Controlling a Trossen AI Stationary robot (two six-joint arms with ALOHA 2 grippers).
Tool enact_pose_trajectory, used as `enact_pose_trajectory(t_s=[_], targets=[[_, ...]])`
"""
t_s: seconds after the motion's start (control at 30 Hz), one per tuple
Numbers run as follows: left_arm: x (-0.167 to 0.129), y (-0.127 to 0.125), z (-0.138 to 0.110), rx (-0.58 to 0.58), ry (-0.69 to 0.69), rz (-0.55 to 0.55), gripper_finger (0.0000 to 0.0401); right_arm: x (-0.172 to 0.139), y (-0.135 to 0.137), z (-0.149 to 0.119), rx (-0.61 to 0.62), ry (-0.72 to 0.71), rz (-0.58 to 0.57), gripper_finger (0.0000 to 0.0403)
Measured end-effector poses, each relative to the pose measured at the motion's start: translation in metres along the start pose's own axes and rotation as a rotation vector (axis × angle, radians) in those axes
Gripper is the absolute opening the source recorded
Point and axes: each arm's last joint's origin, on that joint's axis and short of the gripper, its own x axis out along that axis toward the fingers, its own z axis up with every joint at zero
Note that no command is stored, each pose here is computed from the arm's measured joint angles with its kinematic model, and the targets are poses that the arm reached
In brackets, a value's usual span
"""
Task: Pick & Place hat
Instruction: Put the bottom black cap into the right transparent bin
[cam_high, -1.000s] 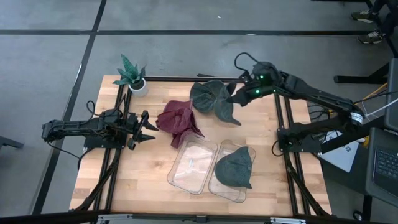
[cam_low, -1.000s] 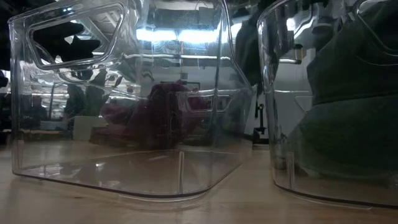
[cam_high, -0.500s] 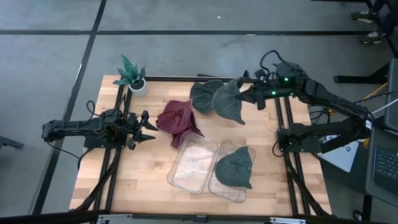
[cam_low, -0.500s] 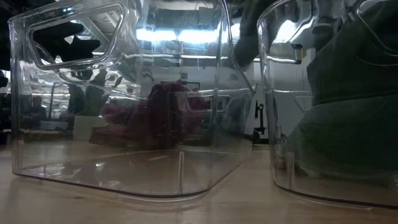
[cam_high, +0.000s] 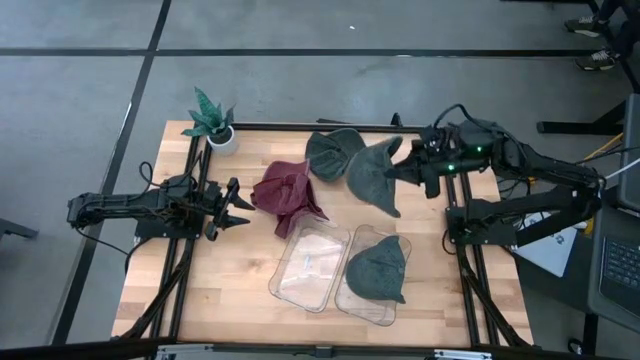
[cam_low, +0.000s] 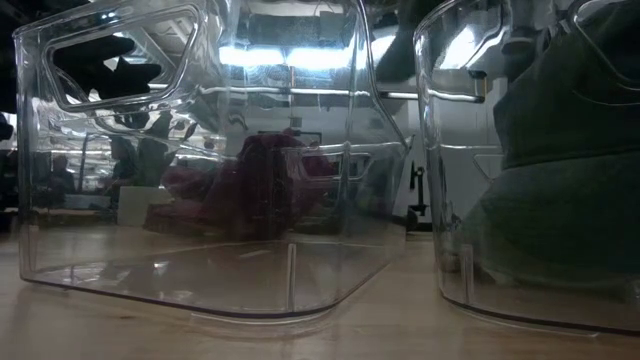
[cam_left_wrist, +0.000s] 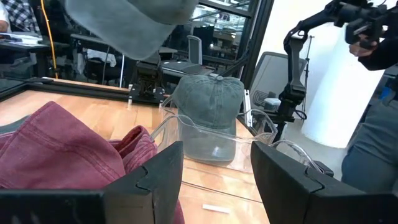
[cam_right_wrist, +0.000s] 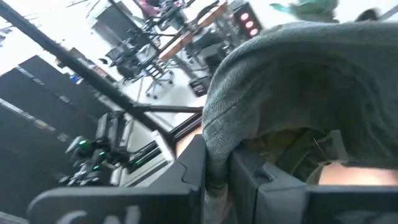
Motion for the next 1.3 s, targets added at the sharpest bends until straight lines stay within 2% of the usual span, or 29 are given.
enact_pose_trajectory(t_s=[0.2,0.37,0.6,0.87,1.3], targets=[[0.000,0.000,0.000,0.000,0.000,0.000,0.0184,0.003,0.022,-0.017,0.072,0.080,0.093,0.0041],[0.000,0.000,0.000,0.000,0.000,0.000,0.0184,0.003,0.038,-0.030,0.125,0.118,0.121,0.0041],[0.000,0.000,0.000,0.000,0.000,0.000,0.0184,0.009,0.057,-0.051,0.200,0.180,0.125,0.0043],[0.000,0.000,0.000,0.000,0.000,0.000,0.0184,0.031,0.074,-0.081,0.334,0.254,0.051,0.0042],[0.000,0.000,0.000,0.000,0.000,0.000,0.0184,0.067,0.104,-0.116,0.560,0.127,0.017,0.0042]])
